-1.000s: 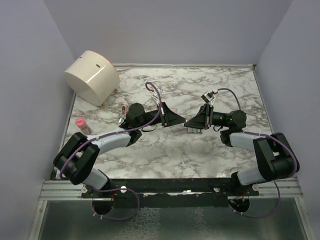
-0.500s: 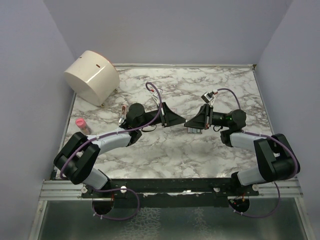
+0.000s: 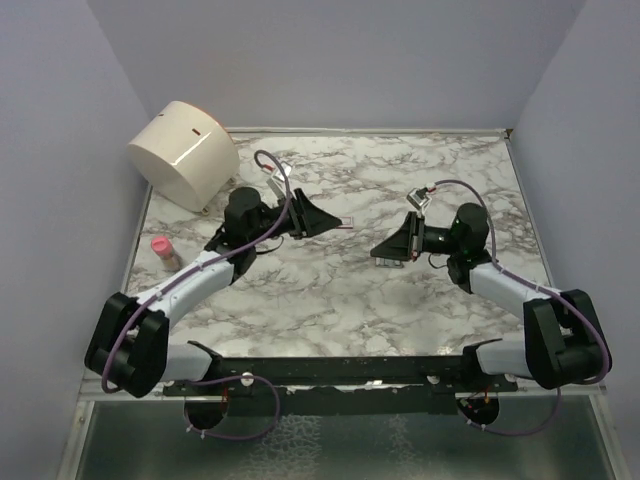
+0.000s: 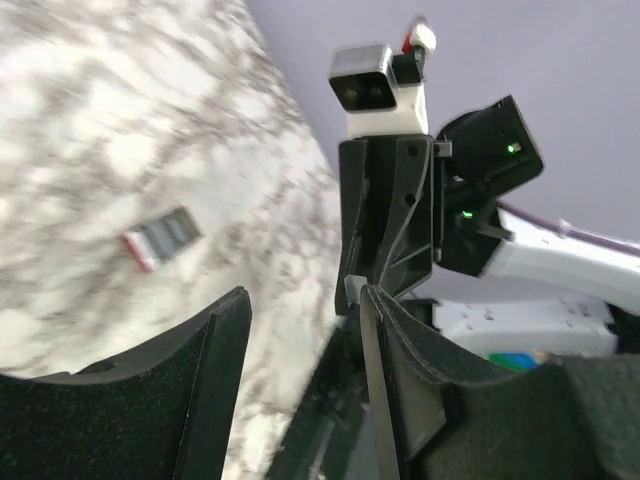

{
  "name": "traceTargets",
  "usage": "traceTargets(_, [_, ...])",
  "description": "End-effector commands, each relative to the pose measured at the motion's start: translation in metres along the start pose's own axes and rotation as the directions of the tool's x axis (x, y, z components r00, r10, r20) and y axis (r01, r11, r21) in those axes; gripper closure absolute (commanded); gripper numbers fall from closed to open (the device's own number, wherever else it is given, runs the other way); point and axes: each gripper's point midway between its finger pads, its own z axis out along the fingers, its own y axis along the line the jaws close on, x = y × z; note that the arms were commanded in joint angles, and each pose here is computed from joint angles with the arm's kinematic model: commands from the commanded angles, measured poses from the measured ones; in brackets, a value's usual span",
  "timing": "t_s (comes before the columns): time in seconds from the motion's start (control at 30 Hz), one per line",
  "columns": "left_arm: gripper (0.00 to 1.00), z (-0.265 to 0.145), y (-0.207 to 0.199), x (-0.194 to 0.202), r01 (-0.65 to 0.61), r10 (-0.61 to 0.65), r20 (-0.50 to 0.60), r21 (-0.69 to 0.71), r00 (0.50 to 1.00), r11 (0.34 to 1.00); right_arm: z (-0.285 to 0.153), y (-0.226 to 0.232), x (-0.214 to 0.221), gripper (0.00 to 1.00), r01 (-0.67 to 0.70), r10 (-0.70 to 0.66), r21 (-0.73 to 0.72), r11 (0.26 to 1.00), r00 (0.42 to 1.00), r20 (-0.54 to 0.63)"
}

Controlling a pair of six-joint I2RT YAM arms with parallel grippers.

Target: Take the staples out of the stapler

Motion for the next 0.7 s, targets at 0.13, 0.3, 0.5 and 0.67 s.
traceTargets(0.13, [0.49, -0.054, 0.049, -0.067, -0.283, 0.299, -0.049, -0.488, 0.953, 0.825, -0.05, -0.126, -0.003, 0.8, 0.028, 0.025, 0.668, 0.744, 0.997, -0.069])
traceTargets(0.3, [0.49, -0.061, 0.038, -0.096, -0.381, 0.414, -0.063, -0.536, 0.908, 0.753, -0.087, -0.157, -0.012, 0.8, 0.045, 0.08, 0.858, 0.511, 0.992, -0.099])
traceTargets(0.5, [0.49, -0.067, 0.046, -0.1, -0.433, 0.468, -0.098, -0.578, 0.878, 0.692, -0.11, -0.163, -0.018, 0.81, 0.052, 0.193, 0.937, 0.346, 0.973, -0.126])
traceTargets(0.67, [0.49, -0.072, 0.053, -0.088, -0.472, 0.498, -0.146, -0.62, 0.854, 0.627, -0.109, -0.164, -0.017, 0.81, 0.064, 0.26, 0.957, 0.282, 0.955, -0.141])
